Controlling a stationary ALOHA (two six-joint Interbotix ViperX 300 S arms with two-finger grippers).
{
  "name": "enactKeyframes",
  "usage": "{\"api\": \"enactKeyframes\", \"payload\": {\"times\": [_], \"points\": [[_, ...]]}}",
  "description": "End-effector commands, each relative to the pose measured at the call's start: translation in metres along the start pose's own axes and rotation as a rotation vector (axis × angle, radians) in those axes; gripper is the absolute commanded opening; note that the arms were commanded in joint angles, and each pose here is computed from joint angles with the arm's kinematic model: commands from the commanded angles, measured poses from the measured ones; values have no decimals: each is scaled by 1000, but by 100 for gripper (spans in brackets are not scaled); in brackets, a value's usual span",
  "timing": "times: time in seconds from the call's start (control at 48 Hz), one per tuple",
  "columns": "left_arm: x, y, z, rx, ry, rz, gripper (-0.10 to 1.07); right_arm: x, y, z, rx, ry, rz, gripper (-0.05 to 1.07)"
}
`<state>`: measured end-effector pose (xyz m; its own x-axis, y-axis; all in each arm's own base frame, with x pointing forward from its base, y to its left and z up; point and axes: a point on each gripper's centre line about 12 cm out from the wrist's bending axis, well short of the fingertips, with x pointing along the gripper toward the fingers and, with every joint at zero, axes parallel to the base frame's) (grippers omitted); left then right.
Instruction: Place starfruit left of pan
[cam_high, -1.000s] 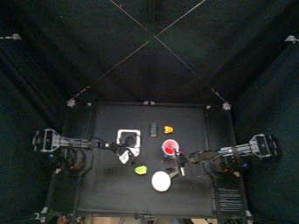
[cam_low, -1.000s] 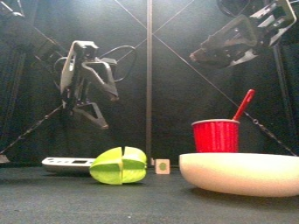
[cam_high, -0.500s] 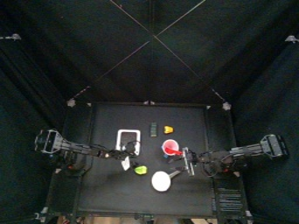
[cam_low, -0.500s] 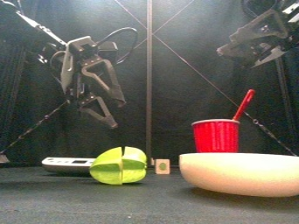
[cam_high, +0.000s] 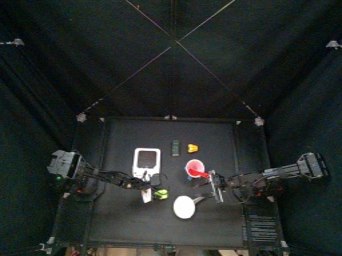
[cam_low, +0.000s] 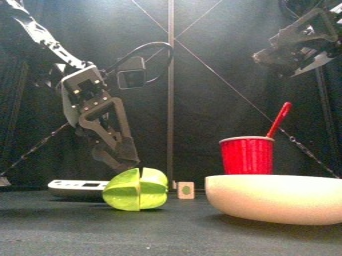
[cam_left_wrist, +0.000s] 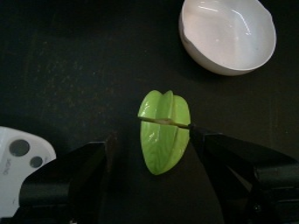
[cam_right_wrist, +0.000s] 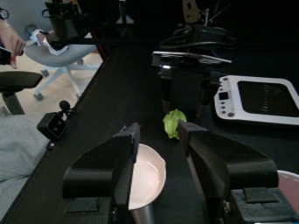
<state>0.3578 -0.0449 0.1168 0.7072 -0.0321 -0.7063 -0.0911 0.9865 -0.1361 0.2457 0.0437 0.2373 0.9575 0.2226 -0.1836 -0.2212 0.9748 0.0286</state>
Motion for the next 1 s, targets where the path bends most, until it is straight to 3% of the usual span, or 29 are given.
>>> {"api": "enactKeyframes", "payload": {"times": [0.0,0.667,0.979], "points": [[3,-5,13,38,-33,-8,99,1,1,6,3,-20,4,78],[12,-14,-7,33,69,-57,99,3,3,4,-1,-10,12,78],[23,-11,-10,35,87,-43,98,4,3,3,0,-4,12,78]]}}
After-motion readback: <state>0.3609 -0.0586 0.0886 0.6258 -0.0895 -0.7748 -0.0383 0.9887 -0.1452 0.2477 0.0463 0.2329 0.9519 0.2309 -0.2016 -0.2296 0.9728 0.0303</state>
